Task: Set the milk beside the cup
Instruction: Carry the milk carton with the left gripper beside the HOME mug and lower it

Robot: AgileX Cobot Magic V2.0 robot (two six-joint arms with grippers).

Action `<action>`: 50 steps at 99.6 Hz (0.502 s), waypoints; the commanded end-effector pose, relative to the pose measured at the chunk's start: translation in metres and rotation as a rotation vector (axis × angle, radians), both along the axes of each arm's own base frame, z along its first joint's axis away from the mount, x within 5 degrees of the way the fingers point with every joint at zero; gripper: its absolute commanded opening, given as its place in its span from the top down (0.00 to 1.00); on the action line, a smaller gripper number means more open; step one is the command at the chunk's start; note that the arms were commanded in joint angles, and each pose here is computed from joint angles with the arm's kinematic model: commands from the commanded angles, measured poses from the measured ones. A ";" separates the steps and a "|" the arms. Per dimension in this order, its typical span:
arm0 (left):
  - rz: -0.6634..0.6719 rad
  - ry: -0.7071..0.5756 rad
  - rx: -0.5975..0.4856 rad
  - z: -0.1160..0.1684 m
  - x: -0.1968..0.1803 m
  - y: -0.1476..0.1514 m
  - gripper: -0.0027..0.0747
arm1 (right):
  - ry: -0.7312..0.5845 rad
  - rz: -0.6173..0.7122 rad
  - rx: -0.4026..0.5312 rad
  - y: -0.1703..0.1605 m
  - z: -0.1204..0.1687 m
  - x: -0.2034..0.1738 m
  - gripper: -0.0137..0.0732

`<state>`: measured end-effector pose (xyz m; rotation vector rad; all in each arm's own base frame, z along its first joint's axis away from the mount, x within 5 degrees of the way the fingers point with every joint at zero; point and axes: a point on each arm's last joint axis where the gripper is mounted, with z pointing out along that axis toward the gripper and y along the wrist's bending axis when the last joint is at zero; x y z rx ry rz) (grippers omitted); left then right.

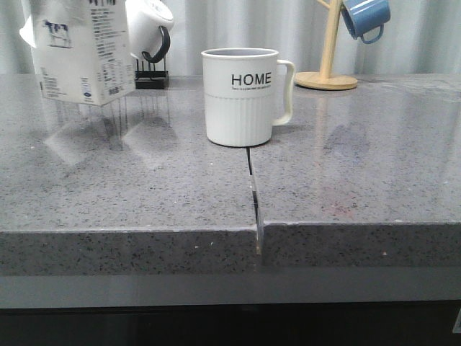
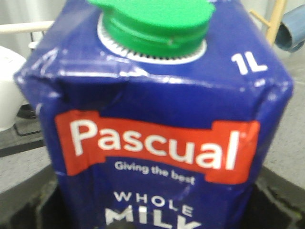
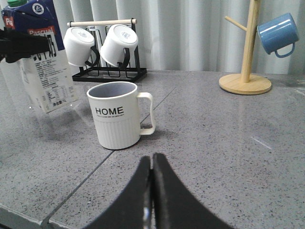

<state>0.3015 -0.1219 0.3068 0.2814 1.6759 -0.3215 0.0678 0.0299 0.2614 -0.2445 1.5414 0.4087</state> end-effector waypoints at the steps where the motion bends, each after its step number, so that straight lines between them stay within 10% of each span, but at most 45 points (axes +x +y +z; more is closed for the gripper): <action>1: -0.014 -0.144 -0.095 0.025 -0.001 -0.008 0.68 | -0.083 0.000 0.036 0.000 0.015 -0.001 0.92; 50: -0.082 -0.099 -0.124 -0.001 0.003 -0.043 0.68 | -0.083 0.000 0.036 0.000 0.015 -0.001 0.92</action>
